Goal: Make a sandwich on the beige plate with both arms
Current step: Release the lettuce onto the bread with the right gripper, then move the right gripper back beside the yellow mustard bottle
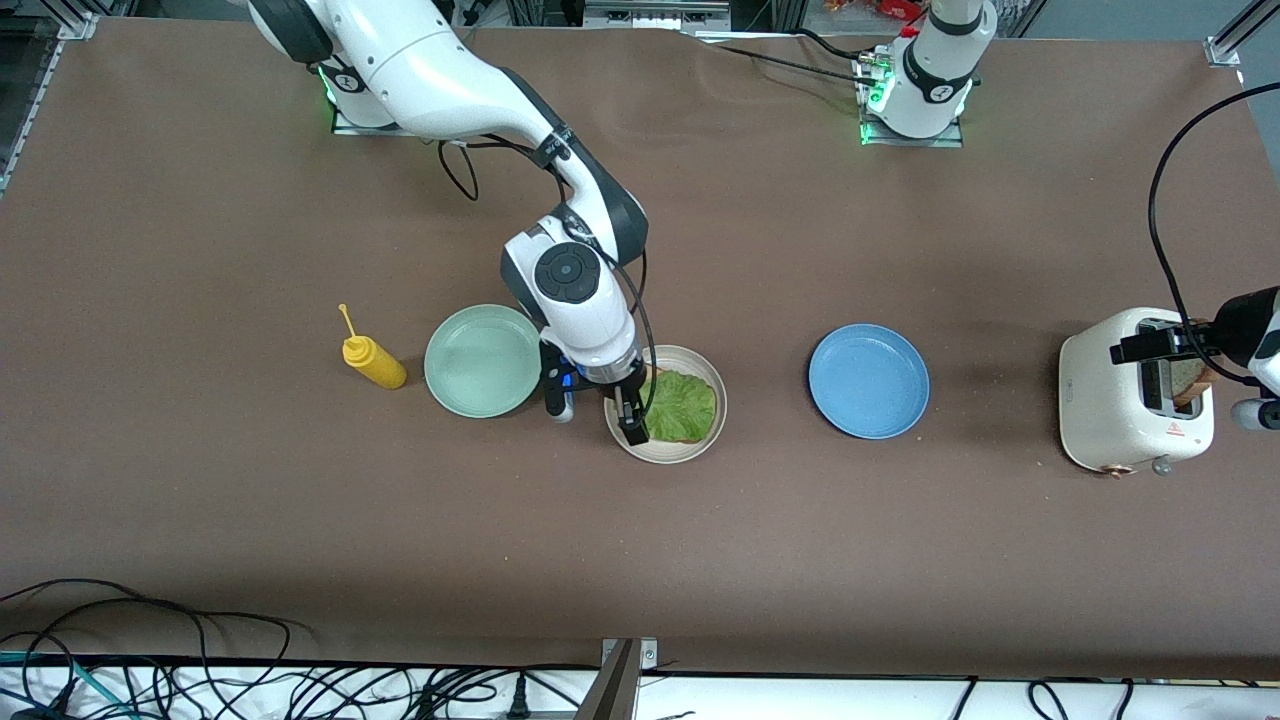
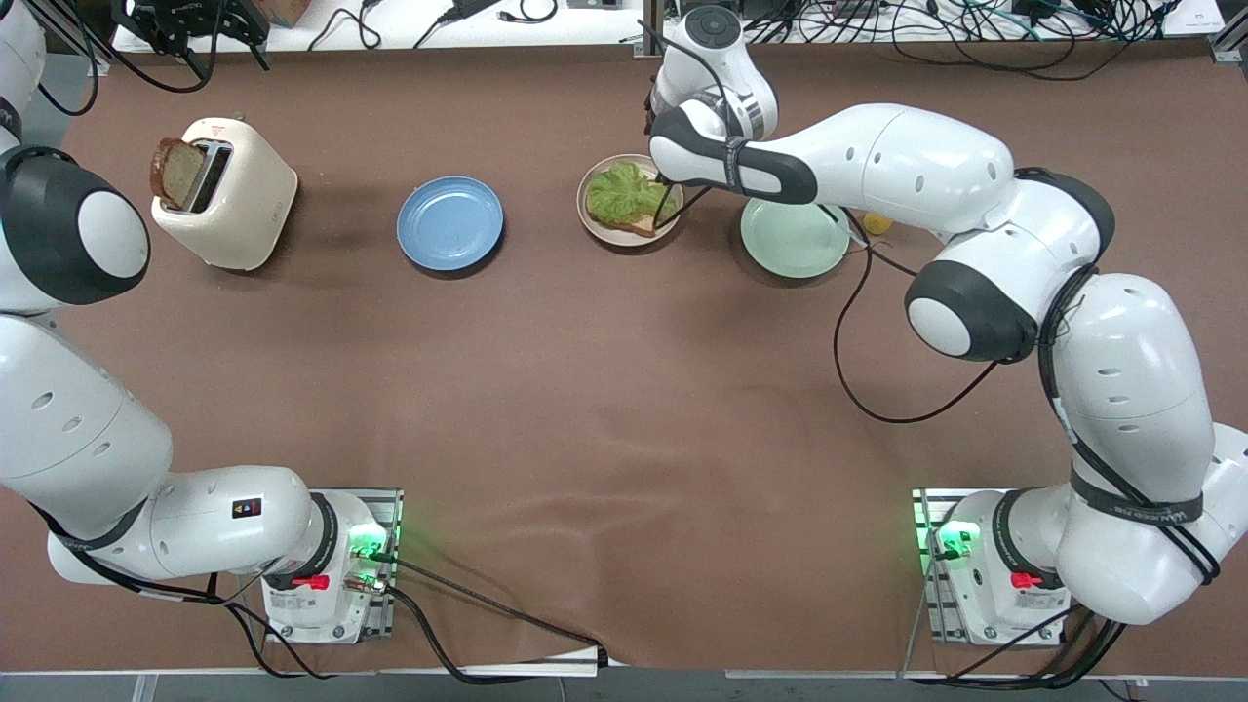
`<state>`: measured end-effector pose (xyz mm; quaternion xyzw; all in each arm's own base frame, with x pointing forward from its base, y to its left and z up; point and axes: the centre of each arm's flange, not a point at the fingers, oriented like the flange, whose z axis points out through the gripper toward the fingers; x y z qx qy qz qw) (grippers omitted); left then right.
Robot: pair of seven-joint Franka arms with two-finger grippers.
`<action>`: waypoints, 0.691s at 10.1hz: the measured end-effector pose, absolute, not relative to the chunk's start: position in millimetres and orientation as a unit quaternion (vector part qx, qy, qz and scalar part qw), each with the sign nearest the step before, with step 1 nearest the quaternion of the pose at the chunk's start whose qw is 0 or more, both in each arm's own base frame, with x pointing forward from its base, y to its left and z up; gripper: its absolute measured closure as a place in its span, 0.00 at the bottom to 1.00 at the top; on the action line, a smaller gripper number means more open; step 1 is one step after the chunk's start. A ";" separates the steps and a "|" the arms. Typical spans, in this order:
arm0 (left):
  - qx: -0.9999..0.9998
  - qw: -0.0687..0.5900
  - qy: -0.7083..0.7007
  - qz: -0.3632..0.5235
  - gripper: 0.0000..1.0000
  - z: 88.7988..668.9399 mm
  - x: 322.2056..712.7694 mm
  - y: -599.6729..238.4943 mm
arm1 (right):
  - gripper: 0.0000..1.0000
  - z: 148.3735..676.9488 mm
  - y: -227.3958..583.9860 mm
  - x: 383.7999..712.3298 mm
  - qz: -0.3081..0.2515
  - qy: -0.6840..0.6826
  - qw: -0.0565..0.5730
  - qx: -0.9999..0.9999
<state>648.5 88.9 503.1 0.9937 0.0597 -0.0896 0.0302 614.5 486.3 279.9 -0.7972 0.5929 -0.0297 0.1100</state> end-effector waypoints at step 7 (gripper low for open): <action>0.994 0.030 0.060 -0.090 0.00 503.1 648.6 88.8 | 0.00 386.7 382.3 637.9 -0.042 0.312 -0.036 -0.948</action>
